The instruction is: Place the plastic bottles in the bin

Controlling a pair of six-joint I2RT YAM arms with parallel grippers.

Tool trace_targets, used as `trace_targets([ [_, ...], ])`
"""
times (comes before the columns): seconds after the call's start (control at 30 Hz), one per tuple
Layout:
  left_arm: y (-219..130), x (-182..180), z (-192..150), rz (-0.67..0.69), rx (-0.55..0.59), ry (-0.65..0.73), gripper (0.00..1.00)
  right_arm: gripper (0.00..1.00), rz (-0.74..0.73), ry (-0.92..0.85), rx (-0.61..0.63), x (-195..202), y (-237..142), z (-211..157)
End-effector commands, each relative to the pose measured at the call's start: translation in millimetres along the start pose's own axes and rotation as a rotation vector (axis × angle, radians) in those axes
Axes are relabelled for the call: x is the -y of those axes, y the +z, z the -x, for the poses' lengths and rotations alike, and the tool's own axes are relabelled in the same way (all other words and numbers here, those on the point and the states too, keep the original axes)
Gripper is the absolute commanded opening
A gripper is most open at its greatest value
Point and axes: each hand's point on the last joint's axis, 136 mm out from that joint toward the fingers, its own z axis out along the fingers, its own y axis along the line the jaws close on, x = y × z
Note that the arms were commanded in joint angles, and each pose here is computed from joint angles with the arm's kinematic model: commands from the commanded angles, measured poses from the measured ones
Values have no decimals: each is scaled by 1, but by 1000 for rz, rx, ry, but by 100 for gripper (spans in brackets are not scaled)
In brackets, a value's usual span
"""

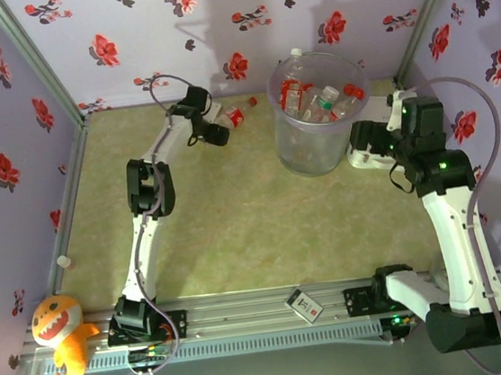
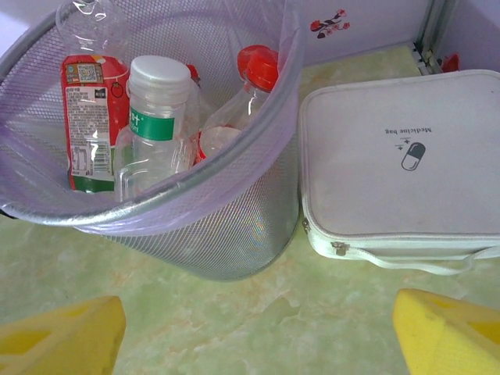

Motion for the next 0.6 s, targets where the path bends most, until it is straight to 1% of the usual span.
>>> trace_targets([
  [0.0,-8,13,-2,-29,-14,7,72,89,-28,10,-8,7,-7,-6],
  [0.07,-10,15,-4,-31,-19,8,67,89,-26,12,-6,7,-9,-7],
  [0.17,-15,18,-6,-33,-21,5,65,89,-20,17,-1,6,-14,-9],
  [0.27,-22,19,-6,-30,-11,-7,57,89,-18,18,-4,6,-17,-13],
  [0.3,-26,19,-6,-30,-6,-13,53,89,-18,18,-6,6,-17,-14],
  [0.43,-41,21,-3,-33,12,-20,51,89,-15,18,-6,6,-22,-18],
  [0.57,-61,31,-8,-39,23,-13,51,89,-17,18,2,7,-28,-20],
])
